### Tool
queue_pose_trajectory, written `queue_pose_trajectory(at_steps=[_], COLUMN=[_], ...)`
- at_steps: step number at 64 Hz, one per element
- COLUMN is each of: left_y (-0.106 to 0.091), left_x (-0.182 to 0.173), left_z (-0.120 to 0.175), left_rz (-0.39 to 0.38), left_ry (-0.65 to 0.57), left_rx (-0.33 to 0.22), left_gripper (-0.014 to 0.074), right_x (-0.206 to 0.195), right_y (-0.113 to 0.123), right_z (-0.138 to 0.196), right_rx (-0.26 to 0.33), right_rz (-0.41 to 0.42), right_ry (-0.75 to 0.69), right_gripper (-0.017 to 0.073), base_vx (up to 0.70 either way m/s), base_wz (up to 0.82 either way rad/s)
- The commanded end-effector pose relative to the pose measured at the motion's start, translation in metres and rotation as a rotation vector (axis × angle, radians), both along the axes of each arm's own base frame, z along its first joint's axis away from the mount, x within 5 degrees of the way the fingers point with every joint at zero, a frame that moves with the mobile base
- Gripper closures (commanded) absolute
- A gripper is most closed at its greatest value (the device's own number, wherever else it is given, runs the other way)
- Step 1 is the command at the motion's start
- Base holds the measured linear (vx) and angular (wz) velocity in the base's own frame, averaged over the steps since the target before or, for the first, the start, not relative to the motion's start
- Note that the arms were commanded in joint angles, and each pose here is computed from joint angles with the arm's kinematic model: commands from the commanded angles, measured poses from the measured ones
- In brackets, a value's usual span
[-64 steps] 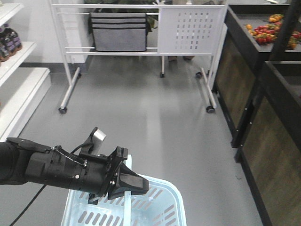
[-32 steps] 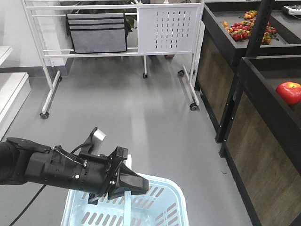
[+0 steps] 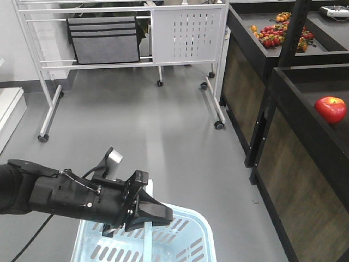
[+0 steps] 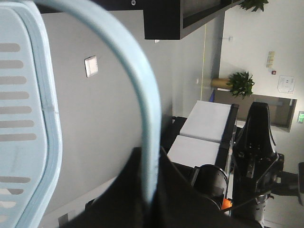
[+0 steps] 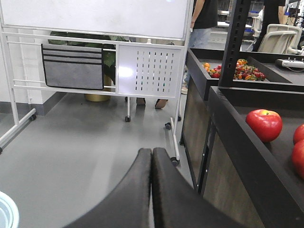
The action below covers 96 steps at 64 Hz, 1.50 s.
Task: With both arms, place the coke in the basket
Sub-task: 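Drive the base past the fruit display toward the whiteboard stand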
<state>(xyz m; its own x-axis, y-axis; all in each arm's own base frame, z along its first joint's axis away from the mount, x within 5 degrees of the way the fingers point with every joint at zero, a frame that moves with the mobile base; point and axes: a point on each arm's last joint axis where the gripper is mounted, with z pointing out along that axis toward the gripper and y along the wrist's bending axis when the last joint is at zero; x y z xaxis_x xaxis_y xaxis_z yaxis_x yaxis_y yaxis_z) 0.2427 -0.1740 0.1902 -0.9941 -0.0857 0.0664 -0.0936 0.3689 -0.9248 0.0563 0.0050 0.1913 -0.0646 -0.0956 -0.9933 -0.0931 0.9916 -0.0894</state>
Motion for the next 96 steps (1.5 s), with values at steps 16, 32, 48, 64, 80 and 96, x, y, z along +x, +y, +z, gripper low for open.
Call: queue_pose_trajectory(at_steps=[16, 32, 48, 64, 80, 96], left_y=[-0.0045, -0.0045, -0.0045, -0.0045, -0.0045, -0.0045], left_x=[-0.0017, -0.0017, -0.0017, -0.0017, -0.0017, -0.0017], left_z=[0.0258, 0.0258, 0.0258, 0.0258, 0.0258, 0.0258], left_rz=[-0.016, -0.016, -0.016, -0.016, -0.016, -0.016], left_ry=[-0.043, -0.043, -0.043, -0.043, -0.043, -0.043], left_rx=[-0.110, -0.110, -0.110, -0.110, -0.110, -0.110], left_gripper=[0.0600, 0.0600, 0.0600, 0.0600, 0.0600, 0.0600], right_x=[-0.0003, -0.0003, -0.0003, -0.0003, -0.0003, -0.0003], right_y=[-0.0002, -0.0002, -0.0002, -0.0002, -0.0002, -0.0002], right_z=[0.0049, 0.0049, 0.0049, 0.0049, 0.0049, 0.0049], right_rx=[0.001, 0.001, 0.001, 0.001, 0.001, 0.001], right_rz=[-0.003, -0.003, -0.003, -0.003, -0.003, -0.003], right_ry=[-0.082, -0.082, -0.082, -0.082, -0.082, -0.082], right_gripper=[0.0569, 0.0569, 0.0569, 0.0569, 0.0569, 0.0569], base_vx=[0.11, 0.16, 0.19, 0.19, 0.19, 0.19], base_wz=[-0.01, -0.01, 0.06, 0.05, 0.04, 0.01])
